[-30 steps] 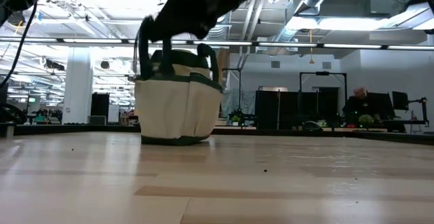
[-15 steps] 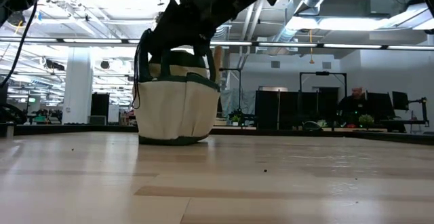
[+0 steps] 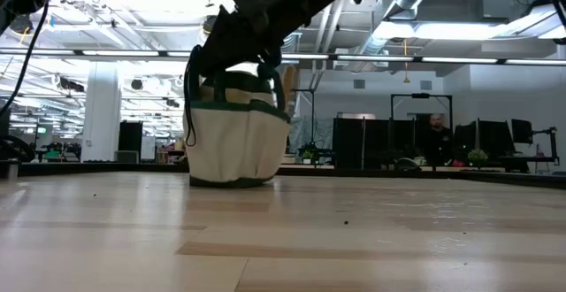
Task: Pick & Place Garden tools in Gardening bag
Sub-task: Put the green shear scissors into the green gardening bag
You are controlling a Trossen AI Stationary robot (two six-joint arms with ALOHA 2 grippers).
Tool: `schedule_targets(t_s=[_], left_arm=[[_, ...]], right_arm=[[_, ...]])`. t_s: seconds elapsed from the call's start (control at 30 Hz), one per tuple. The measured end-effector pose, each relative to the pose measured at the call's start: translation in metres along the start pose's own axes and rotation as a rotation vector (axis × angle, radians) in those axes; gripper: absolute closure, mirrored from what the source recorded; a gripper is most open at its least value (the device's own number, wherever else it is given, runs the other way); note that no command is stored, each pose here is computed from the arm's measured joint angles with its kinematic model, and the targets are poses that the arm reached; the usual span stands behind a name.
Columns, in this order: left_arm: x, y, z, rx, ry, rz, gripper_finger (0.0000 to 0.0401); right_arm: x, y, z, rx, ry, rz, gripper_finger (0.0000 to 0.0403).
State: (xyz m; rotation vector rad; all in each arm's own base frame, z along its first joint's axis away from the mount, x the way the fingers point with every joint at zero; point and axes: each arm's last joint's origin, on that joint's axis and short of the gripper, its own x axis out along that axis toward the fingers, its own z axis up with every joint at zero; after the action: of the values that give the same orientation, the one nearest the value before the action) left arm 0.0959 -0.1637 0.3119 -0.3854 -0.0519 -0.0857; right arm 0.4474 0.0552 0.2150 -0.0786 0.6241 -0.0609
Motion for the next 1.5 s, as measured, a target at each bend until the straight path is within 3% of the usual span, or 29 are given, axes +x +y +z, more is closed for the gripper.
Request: schedule_targets(t_s=[0.67, 1.07, 1.27, 1.5], left_arm=[[0.000, 0.000, 0.000, -0.002, -0.001, -0.001, 0.0398], [0.000, 0.000, 0.001, -0.007, -0.003, -0.002, 0.0398], [0.000, 0.000, 0.001, -0.007, -0.003, -0.002, 0.0398], [0.000, 0.000, 0.001, -0.007, -0.003, -0.002, 0.0398]], right_arm=[[0.004, -0.008, -0.003, 0.071, 0.025, -0.010, 0.0350], [0.009, -0.008, -0.019, 0.108, 0.065, -0.036, 0.0331], [0.006, -0.008, -0.014, 0.105, 0.056, -0.009, 0.0292], [-0.005, -0.008, 0.004, 0.045, 0.053, 0.018, 0.0200]])
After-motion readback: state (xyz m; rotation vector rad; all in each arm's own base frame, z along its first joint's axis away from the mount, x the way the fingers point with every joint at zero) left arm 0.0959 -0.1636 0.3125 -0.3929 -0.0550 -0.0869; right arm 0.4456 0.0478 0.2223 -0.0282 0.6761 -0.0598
